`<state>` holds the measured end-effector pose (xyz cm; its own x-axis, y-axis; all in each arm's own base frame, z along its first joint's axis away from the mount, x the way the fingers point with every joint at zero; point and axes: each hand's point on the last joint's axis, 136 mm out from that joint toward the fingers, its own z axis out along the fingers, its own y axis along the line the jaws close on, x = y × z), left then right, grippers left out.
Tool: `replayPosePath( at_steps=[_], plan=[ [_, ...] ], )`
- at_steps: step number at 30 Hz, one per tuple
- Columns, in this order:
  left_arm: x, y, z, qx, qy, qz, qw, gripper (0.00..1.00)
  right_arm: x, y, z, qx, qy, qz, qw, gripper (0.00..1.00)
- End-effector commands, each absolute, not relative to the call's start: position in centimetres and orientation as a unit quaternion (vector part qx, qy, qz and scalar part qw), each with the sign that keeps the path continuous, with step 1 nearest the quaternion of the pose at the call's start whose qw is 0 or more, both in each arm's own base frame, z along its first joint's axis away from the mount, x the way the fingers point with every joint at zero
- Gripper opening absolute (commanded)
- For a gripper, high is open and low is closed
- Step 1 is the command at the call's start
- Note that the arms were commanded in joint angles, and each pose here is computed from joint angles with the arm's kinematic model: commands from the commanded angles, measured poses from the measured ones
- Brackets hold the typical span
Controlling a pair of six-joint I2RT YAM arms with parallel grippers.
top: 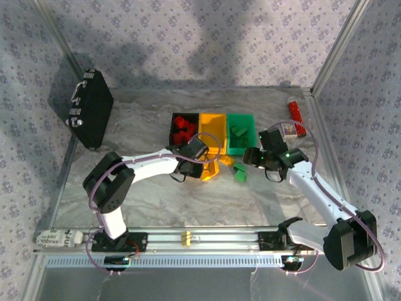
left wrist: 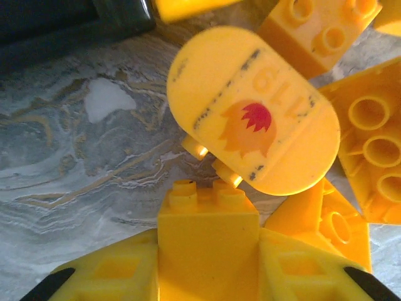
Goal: Sort the legos into containers by color
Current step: Pick up the lego from the center of the table, then place the lego in the container, then pick up the lego from the center of the table.
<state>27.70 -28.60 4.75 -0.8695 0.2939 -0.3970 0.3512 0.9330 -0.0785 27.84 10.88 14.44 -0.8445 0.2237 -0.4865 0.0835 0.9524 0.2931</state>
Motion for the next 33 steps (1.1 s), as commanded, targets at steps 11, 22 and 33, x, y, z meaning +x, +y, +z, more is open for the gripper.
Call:
replayPosePath(
  at_steps=[11,22,33],
  plan=[
    [32.4,-31.5,18.4,0.212,0.923,-0.083,0.311,0.31,26.5,10.9,13.9,0.099,0.948,0.157,0.259,0.59],
    [38.0,-33.1,16.2,0.218,0.934,-0.061,0.276,0.51,25.0,10.3,14.0,0.1,0.945,0.16,0.267,0.59],
    [36.7,-32.9,16.7,0.211,0.924,-0.107,0.301,0.74,25.0,10.6,14.1,0.099,0.942,0.172,0.271,0.59]
  ],
)
